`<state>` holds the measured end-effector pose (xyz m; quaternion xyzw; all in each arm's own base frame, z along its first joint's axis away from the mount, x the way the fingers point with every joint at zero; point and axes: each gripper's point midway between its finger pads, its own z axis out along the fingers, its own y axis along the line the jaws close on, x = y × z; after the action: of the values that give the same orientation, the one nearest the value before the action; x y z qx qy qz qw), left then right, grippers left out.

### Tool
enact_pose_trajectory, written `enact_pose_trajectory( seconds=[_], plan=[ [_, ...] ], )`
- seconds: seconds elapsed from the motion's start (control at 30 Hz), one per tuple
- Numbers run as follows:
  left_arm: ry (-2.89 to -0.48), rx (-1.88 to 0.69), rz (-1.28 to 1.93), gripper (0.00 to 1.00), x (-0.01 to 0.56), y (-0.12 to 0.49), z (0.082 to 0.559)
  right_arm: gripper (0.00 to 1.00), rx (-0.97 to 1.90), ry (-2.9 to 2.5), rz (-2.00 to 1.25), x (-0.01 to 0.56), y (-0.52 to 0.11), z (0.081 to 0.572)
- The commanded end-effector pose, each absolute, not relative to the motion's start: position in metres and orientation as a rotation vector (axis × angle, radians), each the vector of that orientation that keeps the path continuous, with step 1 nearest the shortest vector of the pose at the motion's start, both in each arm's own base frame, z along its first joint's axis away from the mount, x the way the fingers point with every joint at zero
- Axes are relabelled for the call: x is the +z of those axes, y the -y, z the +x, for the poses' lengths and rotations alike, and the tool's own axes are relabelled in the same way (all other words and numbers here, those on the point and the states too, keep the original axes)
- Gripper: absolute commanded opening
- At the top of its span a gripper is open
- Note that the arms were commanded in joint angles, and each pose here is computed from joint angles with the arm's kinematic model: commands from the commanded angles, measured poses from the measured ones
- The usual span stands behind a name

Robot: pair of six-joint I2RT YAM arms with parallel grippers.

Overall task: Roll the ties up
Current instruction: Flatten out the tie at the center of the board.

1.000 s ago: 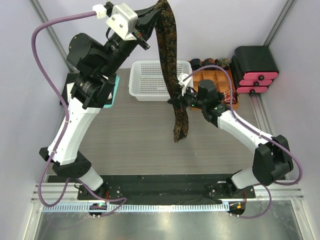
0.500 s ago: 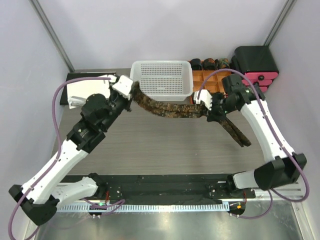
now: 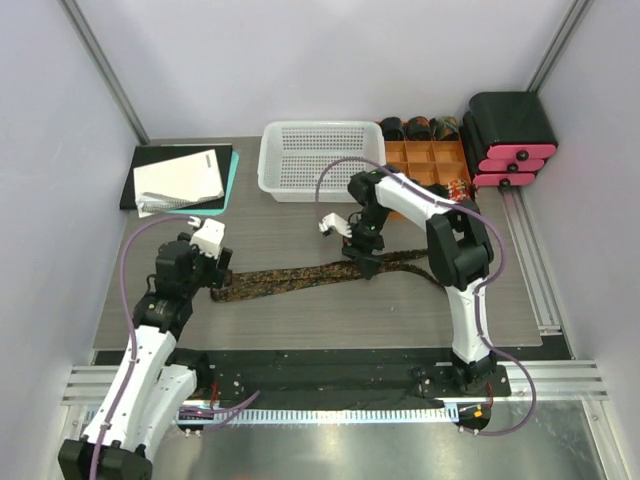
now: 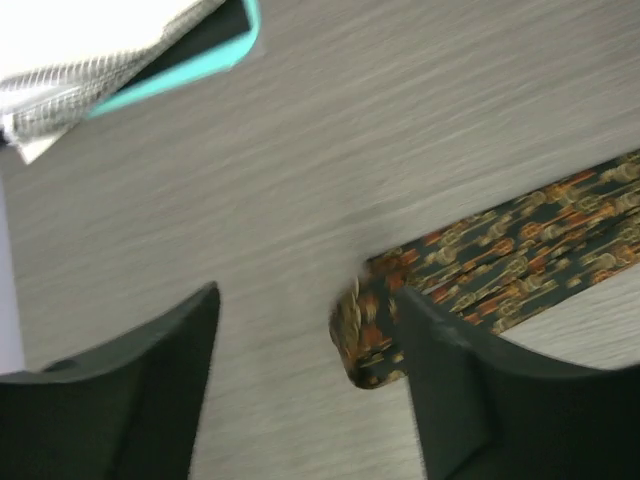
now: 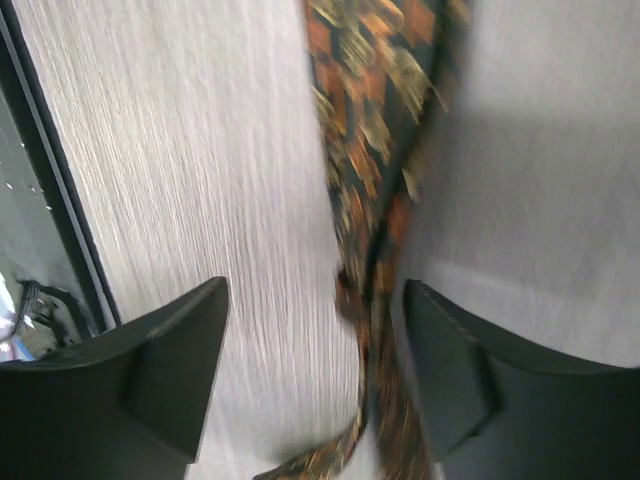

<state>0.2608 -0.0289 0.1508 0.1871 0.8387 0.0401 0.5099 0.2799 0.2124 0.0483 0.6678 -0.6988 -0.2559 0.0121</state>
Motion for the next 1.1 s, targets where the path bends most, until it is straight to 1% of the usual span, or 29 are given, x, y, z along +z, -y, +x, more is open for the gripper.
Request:
enact_pose_trajectory(
  seconds=[0.0,0.07,0.1,0.13,0.2,0.23,0.27,0.3,0.33,0.37,0.43,0.47,0.5,0.57,0.67,0.73,0.83,0.97,1.03,1.07],
  plan=[
    [-2.037,0.061,0.445,0.79,0.158,0.013,0.26,0.79,-0.795,2.444,1.783,0.118,-0.154,0.278],
    [-2.081,0.02,0.424,0.81,0.157,0.009,0.261,0.79,-0.788,2.576,1.646,0.127,-0.123,0.28],
    [-2.079,-0.046,0.45,0.84,0.159,0.016,0.261,0.79,-0.789,2.62,1.585,0.129,-0.114,0.279],
    [-2.109,-0.084,0.494,0.84,0.153,0.021,0.261,0.79,-0.782,2.687,1.495,0.131,-0.095,0.281],
    [-2.059,-0.195,0.69,0.82,0.163,0.042,0.261,0.79,-0.779,2.726,1.406,0.13,-0.075,0.269],
    [-2.036,-0.373,0.832,0.86,0.16,0.068,0.244,0.79,-0.77,2.737,1.374,0.128,-0.065,0.265],
    [-1.989,-0.367,0.962,0.9,0.16,0.07,0.251,0.79,-0.78,2.756,1.296,0.123,-0.051,0.259],
    [-1.986,-0.387,1.014,0.9,0.157,0.078,0.252,0.79,-0.78,2.777,1.263,0.122,-0.042,0.257],
    [-2.027,-0.34,1.024,0.9,0.15,0.072,0.258,0.78,-0.788,2.785,1.235,0.121,-0.037,0.257],
    [-2.058,-0.37,1.101,0.89,0.14,0.081,0.263,0.77,-0.8,2.815,1.182,0.12,-0.028,0.258],
    [-2.084,-0.395,1.193,0.91,0.132,0.091,0.265,0.77,-0.809,2.822,1.155,0.118,-0.025,0.26],
    [-2.107,-0.367,1.206,0.93,0.13,0.09,0.272,0.77,-0.818,2.812,1.143,0.116,-0.025,0.256],
    [-2.151,-0.372,1.256,0.95,0.114,0.093,0.275,0.77,-0.829,2.803,1.136,0.115,-0.027,0.254],
    [-2.176,-0.339,1.301,0.97,0.104,0.09,0.281,0.77,-0.852,2.775,1.12,0.11,-0.028,0.245],
    [-2.202,-0.355,1.406,0.97,0.087,0.087,0.276,0.79,-0.849,2.737,1.125,0.1,-0.026,0.231],
    [-2.18,-0.372,1.507,0.98,0.076,0.085,0.265,0.82,-0.744,2.777,1.182,0.088,-0.018,0.239],
    [-2.147,-0.346,1.617,0.98,0.064,0.082,0.253,0.82,-0.647,2.757,1.236,0.07,-0.016,0.237],
    [-2.145,-0.317,1.658,0.98,0.054,0.079,0.249,0.79,-0.59,2.71,1.31,0.06,-0.022,0.235],
    [-2.177,-0.289,1.673,0.98,0.044,0.072,0.246,0.69,-0.525,2.695,1.357,0.05,-0.025,0.236],
    [-2.18,-0.265,1.676,0.98,0.04,0.07,0.249,0.62,-0.461,2.688,1.374,0.046,-0.023,0.24]
  ],
)
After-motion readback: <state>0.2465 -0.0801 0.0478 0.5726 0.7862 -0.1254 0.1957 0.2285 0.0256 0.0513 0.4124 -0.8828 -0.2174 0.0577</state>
